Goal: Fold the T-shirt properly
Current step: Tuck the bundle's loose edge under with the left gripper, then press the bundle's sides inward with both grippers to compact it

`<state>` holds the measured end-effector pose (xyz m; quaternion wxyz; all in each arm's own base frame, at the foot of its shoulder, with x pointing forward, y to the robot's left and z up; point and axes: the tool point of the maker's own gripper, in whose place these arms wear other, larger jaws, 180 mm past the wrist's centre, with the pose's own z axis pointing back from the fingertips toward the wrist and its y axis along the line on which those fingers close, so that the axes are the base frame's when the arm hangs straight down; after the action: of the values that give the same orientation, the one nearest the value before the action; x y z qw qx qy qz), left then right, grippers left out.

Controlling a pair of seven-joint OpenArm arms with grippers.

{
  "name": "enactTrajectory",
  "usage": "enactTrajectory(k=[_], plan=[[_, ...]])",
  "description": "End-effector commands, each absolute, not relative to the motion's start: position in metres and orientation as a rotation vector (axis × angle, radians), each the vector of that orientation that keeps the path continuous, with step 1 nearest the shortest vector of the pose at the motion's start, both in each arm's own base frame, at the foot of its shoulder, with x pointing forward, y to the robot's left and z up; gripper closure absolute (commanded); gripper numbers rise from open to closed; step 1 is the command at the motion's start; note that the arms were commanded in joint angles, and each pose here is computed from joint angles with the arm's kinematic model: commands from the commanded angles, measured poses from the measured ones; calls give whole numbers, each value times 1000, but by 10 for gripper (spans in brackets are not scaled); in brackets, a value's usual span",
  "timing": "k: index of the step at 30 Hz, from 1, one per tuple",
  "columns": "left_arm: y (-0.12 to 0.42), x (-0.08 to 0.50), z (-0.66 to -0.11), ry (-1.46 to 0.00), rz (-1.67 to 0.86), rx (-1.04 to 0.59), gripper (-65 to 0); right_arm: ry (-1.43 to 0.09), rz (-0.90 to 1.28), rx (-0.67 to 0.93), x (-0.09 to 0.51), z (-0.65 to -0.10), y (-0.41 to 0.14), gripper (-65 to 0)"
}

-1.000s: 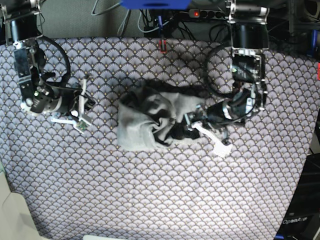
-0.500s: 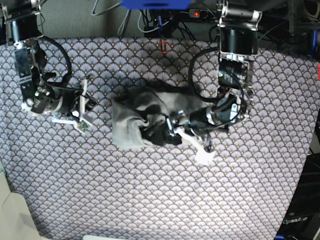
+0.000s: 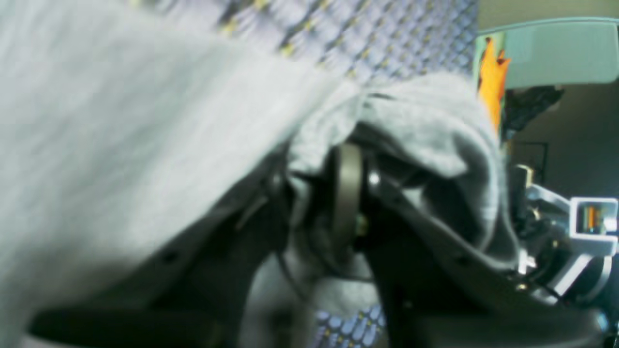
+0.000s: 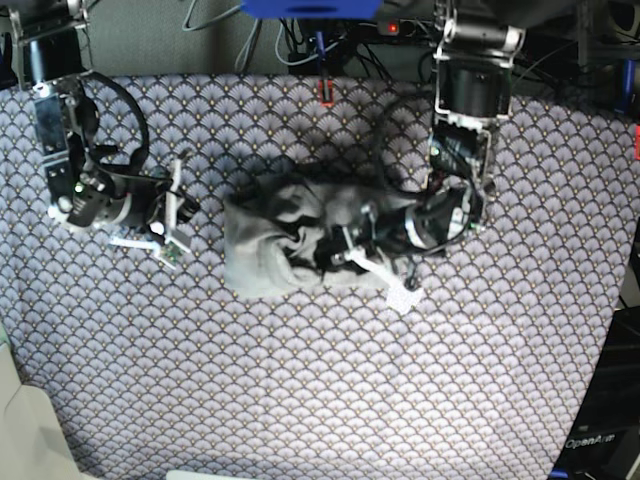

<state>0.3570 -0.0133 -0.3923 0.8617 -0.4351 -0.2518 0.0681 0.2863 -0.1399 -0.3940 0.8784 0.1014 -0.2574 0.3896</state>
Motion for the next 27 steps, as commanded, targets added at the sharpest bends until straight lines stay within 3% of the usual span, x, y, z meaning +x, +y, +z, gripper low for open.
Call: enactTrajectory(k=[1,3,17,21,27], plan=[[-19,366,-376,-566,122,-945,-64,-585,820,211,297,-381,-139,-103],[-20,370,-372,-572,115,-951,0,-583,820,210,296,-381,-139,-103],[-10,371,-325,-687,22,-955,0,-574,818,214,293,-384,-139,-103],[17,368,-320,-696,102,-978,0,-580,816,222,294,-384,-136,-103],[81,363,-323,-731,164,-890,0,-583,814,229,294,-384,-133,-103]])
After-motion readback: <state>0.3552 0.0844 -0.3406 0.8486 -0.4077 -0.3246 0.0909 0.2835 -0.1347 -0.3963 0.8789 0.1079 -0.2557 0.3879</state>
